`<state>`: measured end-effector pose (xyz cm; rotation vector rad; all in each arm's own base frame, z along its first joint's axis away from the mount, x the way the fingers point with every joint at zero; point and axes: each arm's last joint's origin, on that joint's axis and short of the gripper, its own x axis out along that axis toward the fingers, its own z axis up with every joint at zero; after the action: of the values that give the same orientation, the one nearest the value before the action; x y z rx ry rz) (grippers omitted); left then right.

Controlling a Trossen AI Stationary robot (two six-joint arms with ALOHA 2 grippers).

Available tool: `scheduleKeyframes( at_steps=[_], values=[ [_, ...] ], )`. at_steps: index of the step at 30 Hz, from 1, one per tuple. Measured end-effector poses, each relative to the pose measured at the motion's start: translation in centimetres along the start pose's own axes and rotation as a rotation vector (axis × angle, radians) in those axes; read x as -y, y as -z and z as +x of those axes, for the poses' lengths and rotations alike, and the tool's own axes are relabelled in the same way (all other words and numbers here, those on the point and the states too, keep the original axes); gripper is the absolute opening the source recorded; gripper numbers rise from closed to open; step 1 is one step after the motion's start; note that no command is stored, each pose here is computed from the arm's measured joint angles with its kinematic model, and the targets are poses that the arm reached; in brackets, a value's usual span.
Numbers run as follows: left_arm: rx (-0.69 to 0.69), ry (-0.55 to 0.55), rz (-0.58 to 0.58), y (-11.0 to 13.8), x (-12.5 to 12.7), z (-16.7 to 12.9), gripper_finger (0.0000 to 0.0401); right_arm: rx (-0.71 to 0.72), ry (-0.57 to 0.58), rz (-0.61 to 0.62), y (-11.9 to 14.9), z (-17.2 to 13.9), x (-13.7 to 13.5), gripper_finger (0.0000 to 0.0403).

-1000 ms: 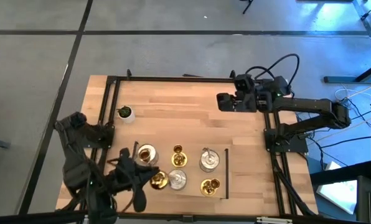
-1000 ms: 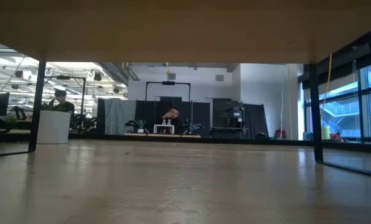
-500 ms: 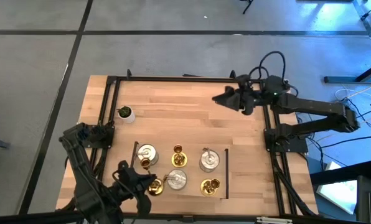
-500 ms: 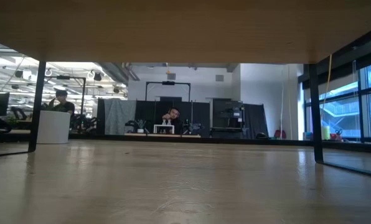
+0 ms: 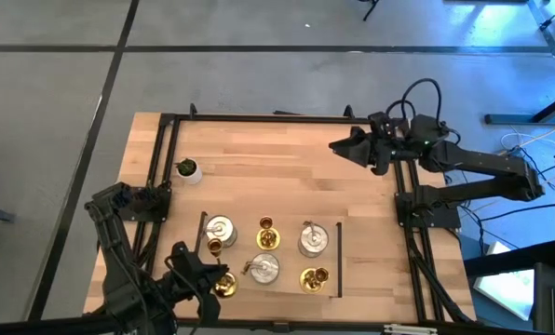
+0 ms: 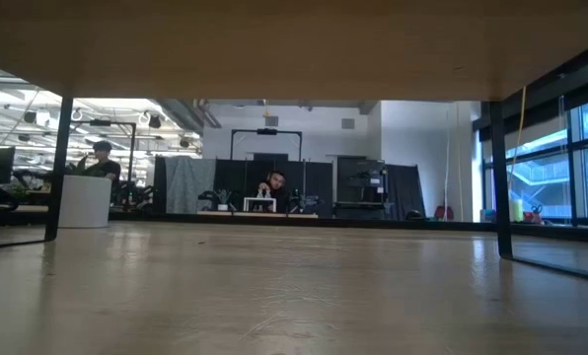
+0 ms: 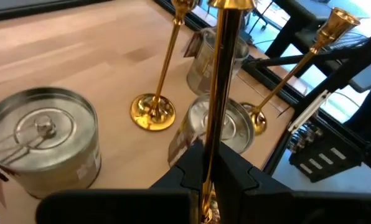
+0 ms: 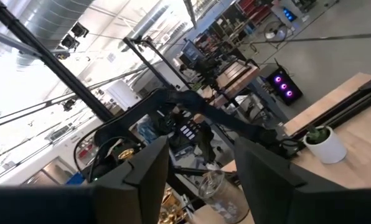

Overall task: Pick & Place candle stick holders
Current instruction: Put the gold candle holder on the shelf

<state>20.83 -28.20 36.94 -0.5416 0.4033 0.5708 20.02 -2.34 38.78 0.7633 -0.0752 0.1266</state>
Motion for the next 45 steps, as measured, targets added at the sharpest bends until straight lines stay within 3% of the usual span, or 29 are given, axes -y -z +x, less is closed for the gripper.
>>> scheduleKeyframes(
  at_steps=[6,9,15,24,31,35,40,45],
  values=[
    [-0.045,-0.019,0.022,0.7,0.1,0.3,0.0012,-0.033,-0.013,0.007,0.6,0.1,-0.4,0.0186],
    [0.039,0.013,0.014,-0.2,0.0,-0.1,0.0012,-0.051,-0.007,0.012,0.8,0.1,-0.4,0.0186],
    [0.240,0.091,0.022,-3.8,-0.7,-1.8,0.0012,-0.076,0.001,0.008,1.1,0.2,-0.4,0.0186],
    [0.291,0.039,0.150,-9.9,-3.1,-2.2,0.0012,-0.077,0.001,0.026,1.1,0.2,-0.4,0.0186],
    [0.328,-0.016,0.222,-16.3,-7.5,-3.4,0.0012,-0.077,0.001,0.008,1.1,0.2,-0.4,0.0186],
    [0.313,-0.060,0.231,-18.2,-10.5,-3.3,0.0012,-0.076,0.002,0.004,1.1,0.2,-0.4,0.0186],
    [0.262,-0.106,0.221,-17.8,-14.2,-2.4,0.0012,-0.058,0.016,-0.002,1.1,0.2,-0.3,0.0186],
    [0.293,-0.119,0.127,-15.1,-18.6,-1.4,0.0012,-0.054,0.015,-0.042,1.0,0.2,-0.3,0.0186]
  ],
)
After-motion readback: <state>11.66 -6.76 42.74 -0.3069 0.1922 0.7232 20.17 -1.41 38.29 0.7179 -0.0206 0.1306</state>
